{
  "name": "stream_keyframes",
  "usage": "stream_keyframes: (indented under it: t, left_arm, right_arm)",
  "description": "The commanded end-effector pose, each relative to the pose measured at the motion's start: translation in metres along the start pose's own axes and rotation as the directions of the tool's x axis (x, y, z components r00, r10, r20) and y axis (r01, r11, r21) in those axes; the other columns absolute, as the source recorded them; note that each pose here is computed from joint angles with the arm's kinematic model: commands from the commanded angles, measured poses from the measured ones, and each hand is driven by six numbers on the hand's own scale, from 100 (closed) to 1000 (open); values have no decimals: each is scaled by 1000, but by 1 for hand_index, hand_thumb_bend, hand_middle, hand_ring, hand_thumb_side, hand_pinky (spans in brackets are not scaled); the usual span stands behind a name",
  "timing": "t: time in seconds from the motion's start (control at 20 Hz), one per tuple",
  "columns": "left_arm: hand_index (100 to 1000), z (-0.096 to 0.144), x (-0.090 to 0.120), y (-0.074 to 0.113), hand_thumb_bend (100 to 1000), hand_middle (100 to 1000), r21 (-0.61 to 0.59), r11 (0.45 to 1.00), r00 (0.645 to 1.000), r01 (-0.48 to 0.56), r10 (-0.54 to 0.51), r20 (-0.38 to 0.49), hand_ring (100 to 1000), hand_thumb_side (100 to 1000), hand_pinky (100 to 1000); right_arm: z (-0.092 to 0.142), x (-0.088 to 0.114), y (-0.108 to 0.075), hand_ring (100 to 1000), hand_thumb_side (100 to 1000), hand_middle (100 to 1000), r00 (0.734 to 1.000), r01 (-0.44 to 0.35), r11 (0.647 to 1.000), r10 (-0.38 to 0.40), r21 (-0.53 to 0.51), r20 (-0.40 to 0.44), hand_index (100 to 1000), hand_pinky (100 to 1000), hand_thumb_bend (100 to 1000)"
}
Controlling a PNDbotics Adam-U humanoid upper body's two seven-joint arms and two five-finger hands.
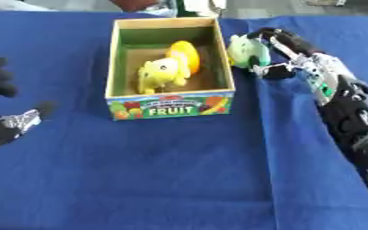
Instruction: Pick up objects on the table and place them in the box.
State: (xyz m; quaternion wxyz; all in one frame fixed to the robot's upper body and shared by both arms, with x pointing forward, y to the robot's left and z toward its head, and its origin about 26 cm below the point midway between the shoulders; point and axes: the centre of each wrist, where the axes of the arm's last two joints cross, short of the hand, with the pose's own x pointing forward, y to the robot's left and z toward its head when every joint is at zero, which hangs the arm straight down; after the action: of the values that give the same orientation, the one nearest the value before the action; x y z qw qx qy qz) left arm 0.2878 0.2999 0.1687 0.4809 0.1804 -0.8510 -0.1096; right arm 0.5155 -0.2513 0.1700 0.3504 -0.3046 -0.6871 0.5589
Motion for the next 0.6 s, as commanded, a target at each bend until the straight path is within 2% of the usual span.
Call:
stream_keyframes:
  t: [0.05,0.25,0.45,0.5,0.55,0.6]
  left_arm:
    - [709,-3,7,3,794,523,2,1000,1000,8,-8,29,513,100,554]
    - [709,-3,6,2,795,522,1,1000,1000,8,-8,29,512,100,554]
    - [709,-3,6,2,794,522,1,1000,1000,7,-7,28,512,100,555]
    - [708,-3,6,2,794,522,1,1000,1000,7,-7,28,512,100,555]
    - [708,-3,6,2,793,522,2,1000,1000,7,-7,27,512,100,555]
    - [709,-3,6,2,793,522,2,1000,1000,6,-6,27,512,100,555]
  right_arm:
    - [-3,2,-3,994,210,843,1000,-28,999,28,47,12,918,748,224]
    - [-4,3,-3,944,220,791,999,-42,996,42,83,12,879,700,220]
    - [-5,5,-7,805,190,549,998,-57,997,57,60,4,700,544,113]
    - [-5,5,-8,762,177,485,998,-61,997,61,49,1,632,494,100]
    - [-6,6,-9,746,174,460,998,-64,997,64,34,-2,600,478,100]
    - [-6,6,-10,714,169,400,998,-66,998,66,21,-5,517,448,100]
